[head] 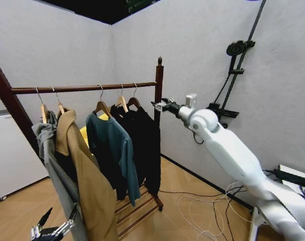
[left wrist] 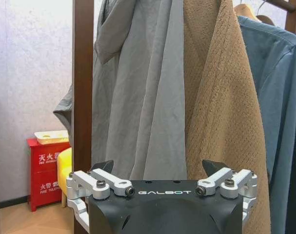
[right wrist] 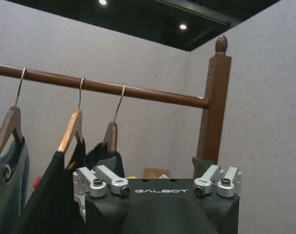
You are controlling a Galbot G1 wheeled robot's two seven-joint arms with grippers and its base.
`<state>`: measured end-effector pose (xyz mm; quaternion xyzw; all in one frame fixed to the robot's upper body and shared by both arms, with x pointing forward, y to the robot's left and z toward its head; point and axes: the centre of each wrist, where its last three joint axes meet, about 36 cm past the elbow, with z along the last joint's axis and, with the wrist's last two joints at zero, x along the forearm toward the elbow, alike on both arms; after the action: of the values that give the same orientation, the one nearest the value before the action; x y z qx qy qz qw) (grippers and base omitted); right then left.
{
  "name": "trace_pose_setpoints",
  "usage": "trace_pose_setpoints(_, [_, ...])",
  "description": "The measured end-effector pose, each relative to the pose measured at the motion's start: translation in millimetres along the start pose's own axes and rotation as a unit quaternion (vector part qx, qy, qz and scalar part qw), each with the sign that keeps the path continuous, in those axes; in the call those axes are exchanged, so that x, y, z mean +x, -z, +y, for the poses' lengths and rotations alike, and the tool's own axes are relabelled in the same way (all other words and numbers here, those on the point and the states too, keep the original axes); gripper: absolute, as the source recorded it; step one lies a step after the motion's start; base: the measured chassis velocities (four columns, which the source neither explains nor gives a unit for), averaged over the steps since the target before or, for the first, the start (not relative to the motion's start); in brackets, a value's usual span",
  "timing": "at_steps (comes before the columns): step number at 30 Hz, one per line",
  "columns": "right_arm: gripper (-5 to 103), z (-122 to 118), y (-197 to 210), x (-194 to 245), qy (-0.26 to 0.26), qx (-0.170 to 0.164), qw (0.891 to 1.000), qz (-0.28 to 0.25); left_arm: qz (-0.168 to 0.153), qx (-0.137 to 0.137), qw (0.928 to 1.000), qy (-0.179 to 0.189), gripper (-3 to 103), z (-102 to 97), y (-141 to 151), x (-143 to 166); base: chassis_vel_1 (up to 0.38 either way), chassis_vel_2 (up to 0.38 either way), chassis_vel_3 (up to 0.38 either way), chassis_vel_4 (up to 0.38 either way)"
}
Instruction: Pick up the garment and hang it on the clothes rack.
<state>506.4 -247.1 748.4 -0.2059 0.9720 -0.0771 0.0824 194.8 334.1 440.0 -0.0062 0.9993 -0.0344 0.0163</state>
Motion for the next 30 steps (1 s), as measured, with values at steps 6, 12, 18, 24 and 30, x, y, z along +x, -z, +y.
trace_pose_setpoints(6, [100,20.3,-23.5,72.0,-0.056,-0.016,0.998,0.026,0.000,0.000,1.0000,0.000,100,0.0,0.0,0.0,0.000,0.000,0.000,0.000])
trace_pose_setpoints(12, [100,18.1,-52.3,135.5,-0.134,-0.028,0.990,0.042,0.000,0.000,1.0000,0.000,100,0.0,0.0,0.0,0.004,-0.007,-0.008,0.010])
trace_pose_setpoints(18, [100,18.6,-84.4,182.8,-0.197,-0.004,0.979,0.053,0.000,0.000,1.0000,0.000,100,0.0,0.0,0.0,0.076,-0.096,-0.114,0.062])
trace_pose_setpoints(24, [100,21.8,-90.3,206.8,-0.232,0.004,0.971,0.056,0.000,0.000,1.0000,0.000,100,0.0,0.0,0.0,0.075,-0.168,-0.162,0.061])
trace_pose_setpoints(30, [100,25.7,-83.1,219.8,-0.244,0.013,0.969,0.047,0.000,0.000,1.0000,0.000,100,0.0,0.0,0.0,0.009,-0.150,-0.155,0.015])
